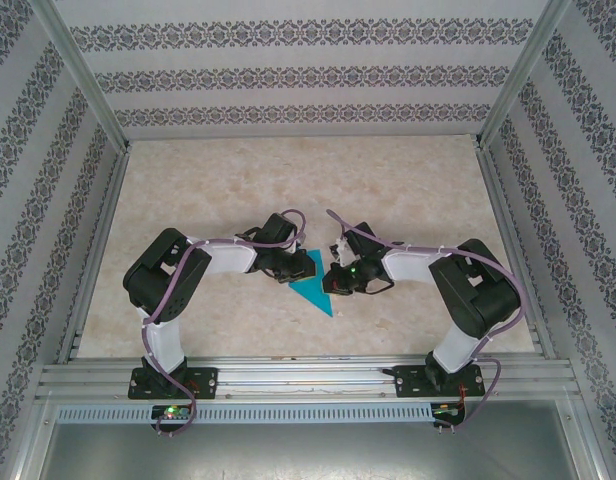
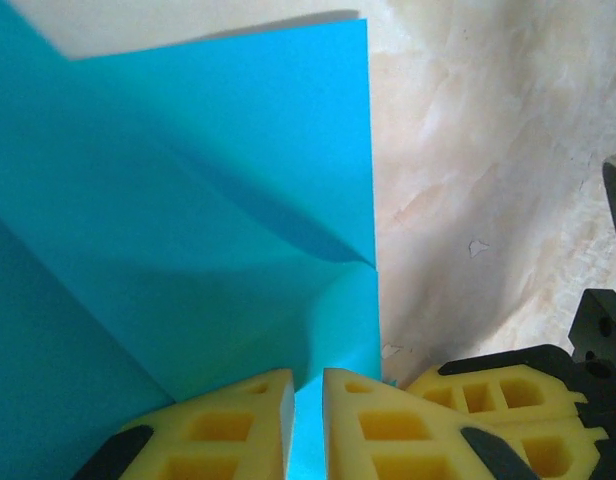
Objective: Fold a paper plane with a square sheet of paper (fold left side to right side)
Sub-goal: Fold the wing for the third time at the center of the table.
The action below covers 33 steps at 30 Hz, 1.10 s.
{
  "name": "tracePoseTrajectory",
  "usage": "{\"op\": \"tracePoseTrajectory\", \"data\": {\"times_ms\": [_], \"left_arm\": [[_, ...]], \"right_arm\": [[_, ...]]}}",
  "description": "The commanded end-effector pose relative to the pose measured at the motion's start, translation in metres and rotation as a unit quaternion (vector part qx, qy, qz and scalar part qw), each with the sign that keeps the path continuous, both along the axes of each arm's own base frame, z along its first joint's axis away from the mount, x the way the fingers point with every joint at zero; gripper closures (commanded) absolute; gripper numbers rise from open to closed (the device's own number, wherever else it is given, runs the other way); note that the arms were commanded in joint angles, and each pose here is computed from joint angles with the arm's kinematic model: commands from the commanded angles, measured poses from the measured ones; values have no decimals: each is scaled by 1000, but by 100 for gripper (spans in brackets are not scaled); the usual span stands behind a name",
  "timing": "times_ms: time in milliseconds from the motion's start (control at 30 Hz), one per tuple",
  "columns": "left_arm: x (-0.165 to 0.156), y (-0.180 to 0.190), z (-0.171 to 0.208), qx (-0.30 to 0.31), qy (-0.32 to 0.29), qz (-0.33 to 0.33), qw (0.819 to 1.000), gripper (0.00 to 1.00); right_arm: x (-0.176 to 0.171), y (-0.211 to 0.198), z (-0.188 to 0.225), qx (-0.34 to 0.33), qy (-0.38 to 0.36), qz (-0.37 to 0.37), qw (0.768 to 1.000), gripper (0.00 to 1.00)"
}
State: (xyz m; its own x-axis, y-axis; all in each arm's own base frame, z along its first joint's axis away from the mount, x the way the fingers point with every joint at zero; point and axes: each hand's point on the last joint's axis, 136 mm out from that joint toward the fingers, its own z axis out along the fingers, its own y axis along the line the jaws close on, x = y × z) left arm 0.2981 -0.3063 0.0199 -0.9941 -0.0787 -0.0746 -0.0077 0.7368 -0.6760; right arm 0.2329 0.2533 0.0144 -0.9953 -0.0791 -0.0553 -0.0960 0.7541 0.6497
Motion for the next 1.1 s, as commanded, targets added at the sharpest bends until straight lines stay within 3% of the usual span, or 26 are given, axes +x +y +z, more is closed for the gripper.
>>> {"op": "tracePoseTrajectory", "data": {"times_ms": [0, 333, 1067], "left_arm": [[3, 27, -22, 62, 10, 24, 998, 80], [20, 36, -19, 58, -6, 34, 998, 77], [68, 82, -12, 70, -33, 71, 994, 77]], "right_arm": [[-15, -24, -29, -93, 22, 5, 995, 100], [-29, -52, -56, -218, 31, 29, 975, 100], [-33, -56, -55, -239, 38, 50, 969, 100]]}}
